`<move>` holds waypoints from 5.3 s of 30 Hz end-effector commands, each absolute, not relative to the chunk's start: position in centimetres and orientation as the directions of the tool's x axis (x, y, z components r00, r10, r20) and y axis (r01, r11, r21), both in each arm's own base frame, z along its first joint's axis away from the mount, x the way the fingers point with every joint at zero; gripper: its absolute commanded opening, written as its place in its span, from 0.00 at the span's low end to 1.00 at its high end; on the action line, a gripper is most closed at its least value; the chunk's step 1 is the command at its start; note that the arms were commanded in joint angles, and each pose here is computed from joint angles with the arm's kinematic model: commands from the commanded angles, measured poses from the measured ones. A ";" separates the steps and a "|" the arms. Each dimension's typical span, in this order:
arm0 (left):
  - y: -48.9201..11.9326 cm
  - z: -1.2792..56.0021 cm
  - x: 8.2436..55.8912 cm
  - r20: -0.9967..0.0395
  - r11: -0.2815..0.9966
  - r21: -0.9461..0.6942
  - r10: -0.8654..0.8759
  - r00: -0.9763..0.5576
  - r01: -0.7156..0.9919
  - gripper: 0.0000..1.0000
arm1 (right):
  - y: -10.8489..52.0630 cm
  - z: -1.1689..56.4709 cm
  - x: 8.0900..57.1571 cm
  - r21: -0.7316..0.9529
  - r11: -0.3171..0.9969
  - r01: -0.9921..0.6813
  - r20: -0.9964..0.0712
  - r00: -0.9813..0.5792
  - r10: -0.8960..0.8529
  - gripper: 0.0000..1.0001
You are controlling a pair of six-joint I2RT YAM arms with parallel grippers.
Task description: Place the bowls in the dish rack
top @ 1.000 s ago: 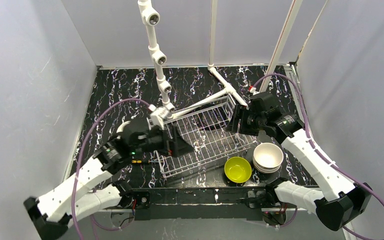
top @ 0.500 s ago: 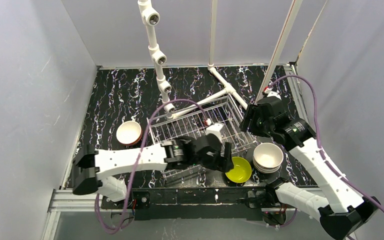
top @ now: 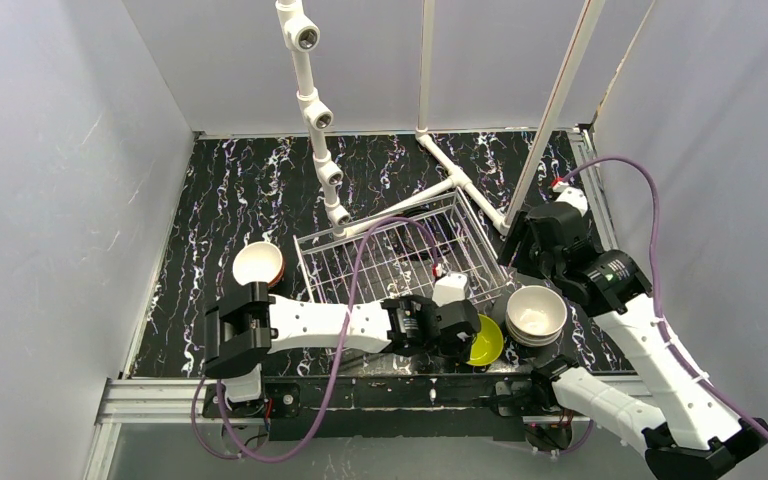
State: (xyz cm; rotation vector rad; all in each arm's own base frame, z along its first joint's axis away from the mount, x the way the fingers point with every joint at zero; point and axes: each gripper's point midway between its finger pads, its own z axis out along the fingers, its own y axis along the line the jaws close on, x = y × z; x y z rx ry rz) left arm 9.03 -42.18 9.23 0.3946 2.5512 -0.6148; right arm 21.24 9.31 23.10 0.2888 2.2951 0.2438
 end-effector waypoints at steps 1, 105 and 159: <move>-42.6 9.7 10.0 -0.538 0.886 -0.352 0.072 -0.840 0.301 0.54 | 8.4 24.4 21.3 0.270 0.950 0.159 -0.728 -0.612 0.310 0.70; -31.1 22.5 23.2 -0.684 0.895 -0.293 0.050 -0.727 0.336 0.00 | 22.0 20.9 20.8 0.564 0.777 -0.280 -0.540 -0.837 0.091 0.32; -37.0 20.9 20.6 -0.479 0.083 0.591 0.836 0.266 0.802 0.40 | 20.6 23.3 22.8 0.509 0.848 -0.146 -0.545 -0.817 0.186 0.01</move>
